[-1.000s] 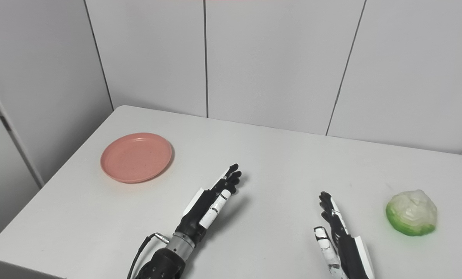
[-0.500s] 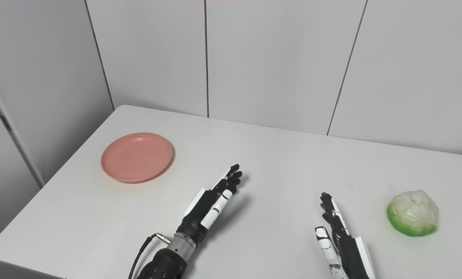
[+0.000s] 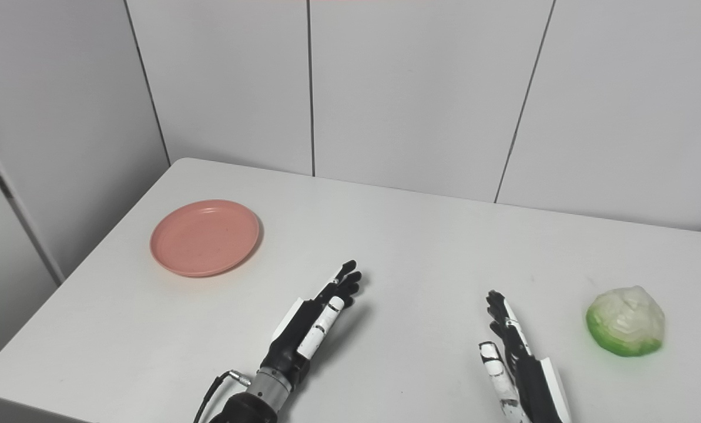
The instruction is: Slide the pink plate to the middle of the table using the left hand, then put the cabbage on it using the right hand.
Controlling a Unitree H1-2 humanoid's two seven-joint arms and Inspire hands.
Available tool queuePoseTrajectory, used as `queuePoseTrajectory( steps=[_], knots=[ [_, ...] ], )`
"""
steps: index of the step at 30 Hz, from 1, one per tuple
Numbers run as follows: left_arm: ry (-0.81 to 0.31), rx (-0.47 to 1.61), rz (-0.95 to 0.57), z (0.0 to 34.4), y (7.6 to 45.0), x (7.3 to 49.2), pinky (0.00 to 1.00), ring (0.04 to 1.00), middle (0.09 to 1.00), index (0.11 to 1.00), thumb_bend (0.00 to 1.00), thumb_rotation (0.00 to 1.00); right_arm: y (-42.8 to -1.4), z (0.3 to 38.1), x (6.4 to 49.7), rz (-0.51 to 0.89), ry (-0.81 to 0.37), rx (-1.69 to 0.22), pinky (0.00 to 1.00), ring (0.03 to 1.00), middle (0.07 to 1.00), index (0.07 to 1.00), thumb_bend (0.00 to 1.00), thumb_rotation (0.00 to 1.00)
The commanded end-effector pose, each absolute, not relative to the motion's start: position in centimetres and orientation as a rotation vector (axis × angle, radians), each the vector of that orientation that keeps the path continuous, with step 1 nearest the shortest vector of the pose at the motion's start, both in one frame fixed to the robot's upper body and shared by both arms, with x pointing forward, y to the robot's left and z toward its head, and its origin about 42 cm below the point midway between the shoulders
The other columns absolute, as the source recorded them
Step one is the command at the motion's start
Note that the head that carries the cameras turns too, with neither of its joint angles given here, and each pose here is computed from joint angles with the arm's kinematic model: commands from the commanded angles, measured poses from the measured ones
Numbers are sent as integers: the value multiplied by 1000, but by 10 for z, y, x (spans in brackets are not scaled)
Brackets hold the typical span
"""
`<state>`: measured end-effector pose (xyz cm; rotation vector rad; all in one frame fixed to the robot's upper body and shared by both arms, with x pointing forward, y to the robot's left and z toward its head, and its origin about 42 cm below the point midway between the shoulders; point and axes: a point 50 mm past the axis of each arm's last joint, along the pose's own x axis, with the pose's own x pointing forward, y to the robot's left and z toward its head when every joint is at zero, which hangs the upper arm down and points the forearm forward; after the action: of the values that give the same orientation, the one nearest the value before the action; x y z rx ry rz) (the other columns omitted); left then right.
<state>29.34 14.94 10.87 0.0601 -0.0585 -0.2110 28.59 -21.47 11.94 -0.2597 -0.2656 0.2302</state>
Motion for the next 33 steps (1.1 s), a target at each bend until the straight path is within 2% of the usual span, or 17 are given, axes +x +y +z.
queuePoseTrajectory(
  steps=[1, 6, 12, 17, 22, 27, 33],
  knots=[
    [-114, 56, -201, 130, 154, 301, 945, 947, 958, 947, 477, 1000, -231, 103, 282, 202, -175, -289, 949, 954, 955, 954, 261, 1000],
    [-185, 42, -201, 154, 156, 312, 953, 952, 959, 946, 468, 1000, -229, 102, 282, 201, -176, -298, 941, 953, 954, 951, 274, 1000],
    [-266, 81, -176, 182, 164, 330, 923, 932, 951, 945, 504, 1000, -227, 101, 283, 203, -175, -276, 947, 958, 955, 950, 234, 1000],
    [-317, 100, -167, 206, 176, 342, 922, 938, 958, 956, 490, 1000, -228, 99, 283, 205, -179, -277, 939, 957, 957, 952, 222, 1000],
    [-371, 95, -154, 225, 188, 352, 927, 942, 960, 955, 478, 1000, -227, 99, 284, 199, -178, -291, 932, 953, 954, 948, 254, 1000],
    [-414, 123, -122, 242, 203, 363, 929, 938, 954, 947, 483, 1000, -227, 98, 286, 201, -180, -297, 928, 950, 952, 948, 242, 1000],
    [-435, 133, -77, 260, 225, 376, 925, 932, 948, 937, 491, 1000, -227, 97, 288, 205, -182, -302, 928, 951, 955, 949, 271, 1000]
  ],
)
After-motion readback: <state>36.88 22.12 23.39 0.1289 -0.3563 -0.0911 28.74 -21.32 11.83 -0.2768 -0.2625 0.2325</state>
